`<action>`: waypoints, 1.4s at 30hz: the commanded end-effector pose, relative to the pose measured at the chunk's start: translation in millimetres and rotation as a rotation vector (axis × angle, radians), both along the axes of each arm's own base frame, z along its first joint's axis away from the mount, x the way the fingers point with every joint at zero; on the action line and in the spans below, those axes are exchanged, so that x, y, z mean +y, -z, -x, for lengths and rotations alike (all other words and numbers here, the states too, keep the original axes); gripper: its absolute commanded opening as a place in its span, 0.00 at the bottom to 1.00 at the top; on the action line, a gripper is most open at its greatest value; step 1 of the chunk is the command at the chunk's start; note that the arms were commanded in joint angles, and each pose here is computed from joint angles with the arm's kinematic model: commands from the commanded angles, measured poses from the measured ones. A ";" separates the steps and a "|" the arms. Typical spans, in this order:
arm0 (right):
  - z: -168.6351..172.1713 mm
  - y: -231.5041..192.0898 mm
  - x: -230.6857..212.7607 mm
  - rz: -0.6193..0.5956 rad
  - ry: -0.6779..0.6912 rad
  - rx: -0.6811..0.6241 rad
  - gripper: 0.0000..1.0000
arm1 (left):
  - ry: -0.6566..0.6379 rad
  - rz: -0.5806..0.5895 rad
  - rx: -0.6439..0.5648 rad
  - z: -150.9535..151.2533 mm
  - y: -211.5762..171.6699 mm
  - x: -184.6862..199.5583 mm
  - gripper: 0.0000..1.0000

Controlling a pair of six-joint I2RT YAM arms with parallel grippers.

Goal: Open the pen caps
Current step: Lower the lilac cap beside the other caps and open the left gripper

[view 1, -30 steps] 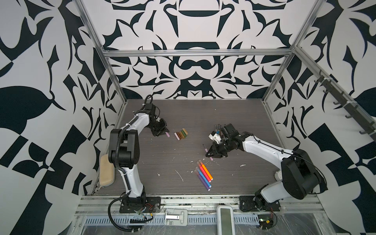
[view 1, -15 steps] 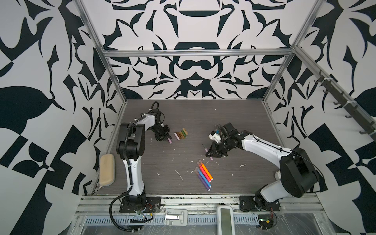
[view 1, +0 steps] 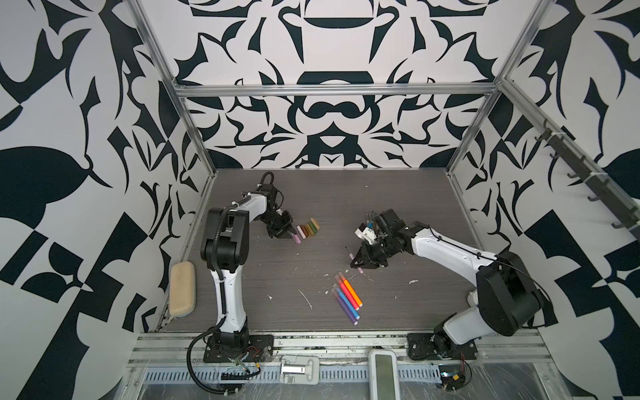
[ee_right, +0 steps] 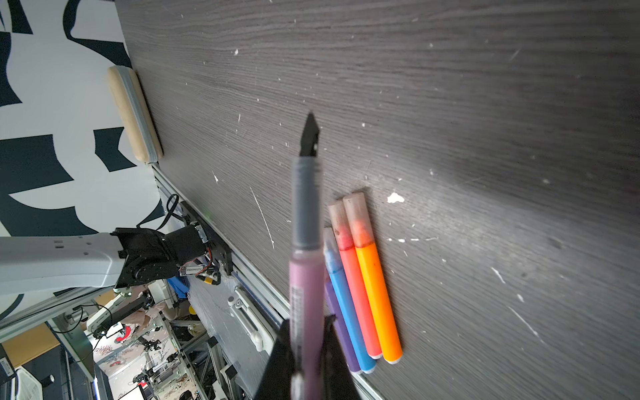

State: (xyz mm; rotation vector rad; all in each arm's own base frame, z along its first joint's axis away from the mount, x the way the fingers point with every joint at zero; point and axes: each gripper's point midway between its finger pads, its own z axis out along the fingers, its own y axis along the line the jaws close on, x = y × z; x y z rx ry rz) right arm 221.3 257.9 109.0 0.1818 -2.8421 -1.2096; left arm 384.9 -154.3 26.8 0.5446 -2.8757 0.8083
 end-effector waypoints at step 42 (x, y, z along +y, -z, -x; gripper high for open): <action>-6.1 -7.3 3.0 -0.009 -0.032 -0.038 0.00 | -0.063 0.043 -0.051 21.7 -40.9 -13.5 0.28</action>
